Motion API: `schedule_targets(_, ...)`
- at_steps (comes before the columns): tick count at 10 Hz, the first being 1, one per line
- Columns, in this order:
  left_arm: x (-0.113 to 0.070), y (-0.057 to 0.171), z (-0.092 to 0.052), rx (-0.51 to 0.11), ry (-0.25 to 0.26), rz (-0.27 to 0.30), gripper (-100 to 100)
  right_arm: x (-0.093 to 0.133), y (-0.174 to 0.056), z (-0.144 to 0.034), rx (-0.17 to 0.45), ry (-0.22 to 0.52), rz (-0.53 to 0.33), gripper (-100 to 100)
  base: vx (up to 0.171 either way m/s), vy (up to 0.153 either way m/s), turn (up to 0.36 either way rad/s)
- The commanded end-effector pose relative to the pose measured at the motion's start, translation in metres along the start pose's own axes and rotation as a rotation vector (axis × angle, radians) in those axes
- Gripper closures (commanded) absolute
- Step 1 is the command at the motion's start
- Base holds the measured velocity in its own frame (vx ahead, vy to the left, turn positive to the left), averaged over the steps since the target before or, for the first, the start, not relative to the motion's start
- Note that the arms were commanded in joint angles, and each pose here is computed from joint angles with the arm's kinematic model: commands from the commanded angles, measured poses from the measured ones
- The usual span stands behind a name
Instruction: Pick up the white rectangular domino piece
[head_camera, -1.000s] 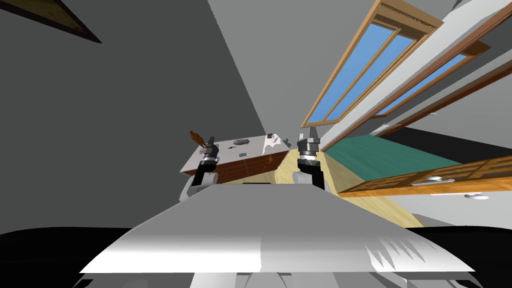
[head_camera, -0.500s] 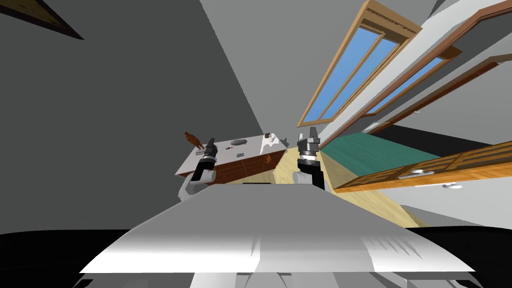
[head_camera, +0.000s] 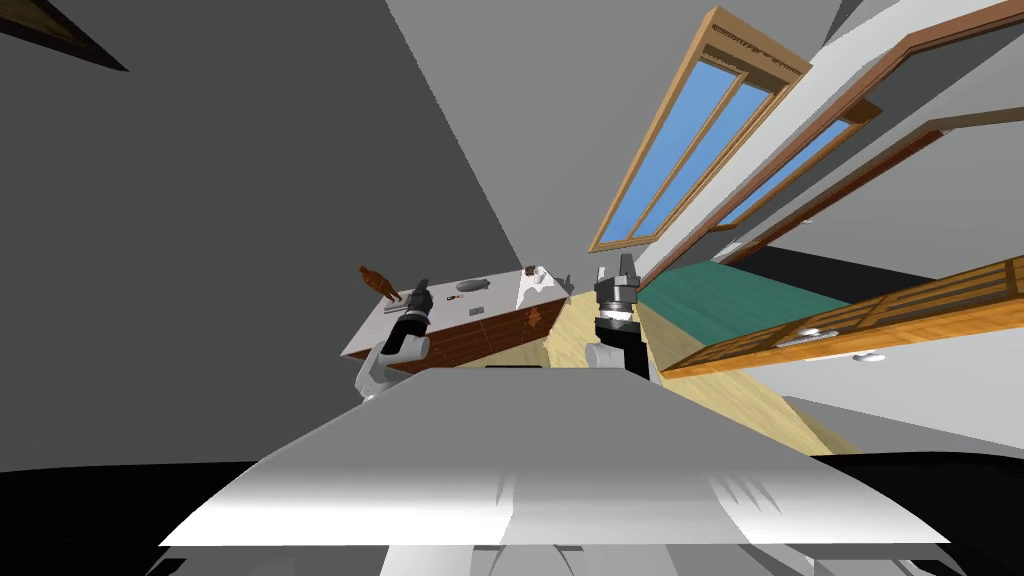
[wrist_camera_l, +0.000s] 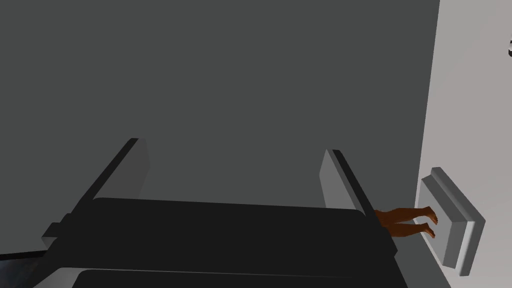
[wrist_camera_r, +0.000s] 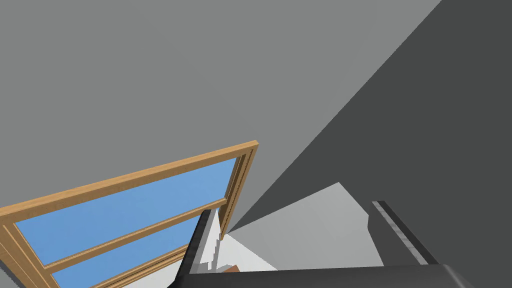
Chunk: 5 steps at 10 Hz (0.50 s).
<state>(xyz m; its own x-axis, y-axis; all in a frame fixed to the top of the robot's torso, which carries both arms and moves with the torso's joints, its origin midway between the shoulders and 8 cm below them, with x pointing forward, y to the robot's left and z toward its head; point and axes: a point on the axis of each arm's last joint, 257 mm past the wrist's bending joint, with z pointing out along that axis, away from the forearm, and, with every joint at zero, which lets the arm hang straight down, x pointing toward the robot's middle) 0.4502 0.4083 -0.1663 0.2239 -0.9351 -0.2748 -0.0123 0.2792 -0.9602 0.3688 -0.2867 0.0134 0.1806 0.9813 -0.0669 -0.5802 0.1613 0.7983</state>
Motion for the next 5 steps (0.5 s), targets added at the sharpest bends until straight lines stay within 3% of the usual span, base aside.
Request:
schedule_targets(1,-0.002,0.008,0.000,-0.029,-0.002,0.001,-100,0.000,0.000,0.000,0.000,0.000,0.000,0,0.001,-0.009,0.008)
schedule_targets(5,-0.020,0.046,0.010,-0.168,-0.028,0.005,-100,0.000,0.000,0.000,0.000,0.000,0.000,0,-0.001,-0.023,-0.089)
